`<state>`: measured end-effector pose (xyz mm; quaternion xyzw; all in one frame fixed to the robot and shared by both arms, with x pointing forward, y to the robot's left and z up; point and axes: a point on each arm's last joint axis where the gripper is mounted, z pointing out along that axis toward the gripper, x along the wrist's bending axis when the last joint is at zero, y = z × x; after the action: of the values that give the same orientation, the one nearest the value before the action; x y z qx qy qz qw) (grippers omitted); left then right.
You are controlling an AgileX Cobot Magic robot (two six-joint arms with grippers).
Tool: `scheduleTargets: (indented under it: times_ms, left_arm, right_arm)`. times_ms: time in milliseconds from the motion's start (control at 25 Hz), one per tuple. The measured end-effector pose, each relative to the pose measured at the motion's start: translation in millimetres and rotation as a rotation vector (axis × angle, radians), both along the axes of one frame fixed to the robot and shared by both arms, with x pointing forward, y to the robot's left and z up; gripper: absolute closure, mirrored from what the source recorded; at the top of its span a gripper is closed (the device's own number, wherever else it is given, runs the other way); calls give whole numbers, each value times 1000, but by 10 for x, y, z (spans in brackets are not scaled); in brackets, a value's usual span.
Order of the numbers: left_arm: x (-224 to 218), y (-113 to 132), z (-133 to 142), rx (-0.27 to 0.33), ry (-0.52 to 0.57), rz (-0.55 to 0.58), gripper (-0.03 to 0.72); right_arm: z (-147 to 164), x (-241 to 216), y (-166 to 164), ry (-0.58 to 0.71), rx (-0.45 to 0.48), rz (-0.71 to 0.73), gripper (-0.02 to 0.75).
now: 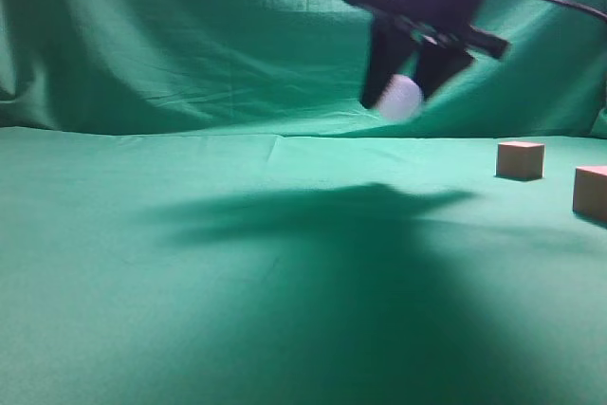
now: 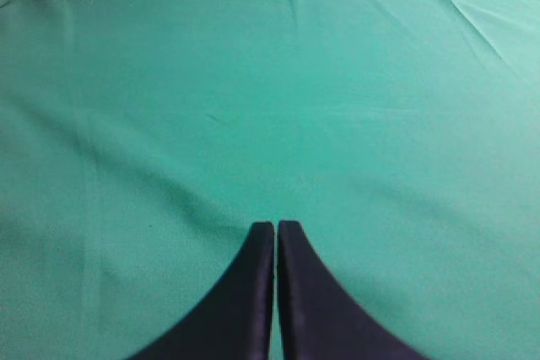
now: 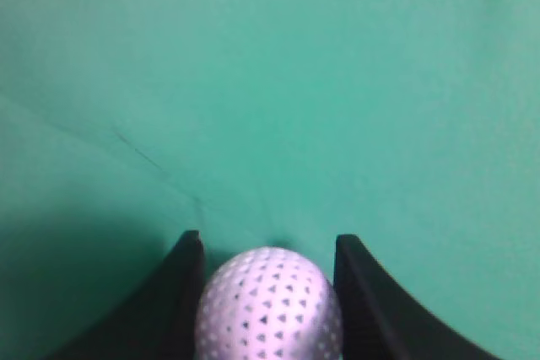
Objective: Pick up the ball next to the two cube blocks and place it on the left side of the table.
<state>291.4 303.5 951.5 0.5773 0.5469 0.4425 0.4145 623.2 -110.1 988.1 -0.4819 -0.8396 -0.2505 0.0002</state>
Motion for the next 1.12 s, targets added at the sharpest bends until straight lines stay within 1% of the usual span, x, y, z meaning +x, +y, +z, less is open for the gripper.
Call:
scheduleTargets:
  times_ms: [80, 200, 280, 360, 480, 600, 640, 720, 800, 960, 1040, 1120]
  left_arm:
    - [0, 0, 0, 0, 0, 0, 688]
    - [0, 0, 0, 0, 0, 0, 688]
    - [0, 0, 0, 0, 0, 0, 688]
    - [0, 0, 0, 0, 0, 0, 688]
    - [0, 0, 0, 0, 0, 0, 688]
    - [0, 0, 0, 0, 0, 0, 688]
    - [0, 0, 0, 0, 0, 0, 688]
    - [0, 0, 0, 0, 0, 0, 688]
    - [0, 0, 0, 0, 0, 0, 688]
    - [0, 0, 0, 0, 0, 0, 688]
    - [0, 0, 0, 0, 0, 0, 688]
    - [0, 0, 0, 0, 0, 0, 688]
  right_arm:
    - [212, 13, 202, -69, 29, 46, 428]
    - [512, -28, 617, -207, 93, 115, 428]
    - [592, -90, 950, -287, 136, 164, 428]
    - [589, -142, 1270, -336, 174, 204, 428]
    - [457, -201, 1754, -381, 220, 265, 428]
    - [118, -256, 2191, -395, 244, 311, 428]
    - [32, -262, 2294, -406, 251, 320, 428]
    - [-235, -276, 2487, -416, 258, 329, 428]
    - [-439, -294, 2626, -438, 264, 340, 428]
    - [-743, -365, 2805, -517, 235, 427, 428]
    - [-822, -400, 2844, -528, 225, 449, 428]
    - [-833, -397, 2851, -539, 224, 452, 428]
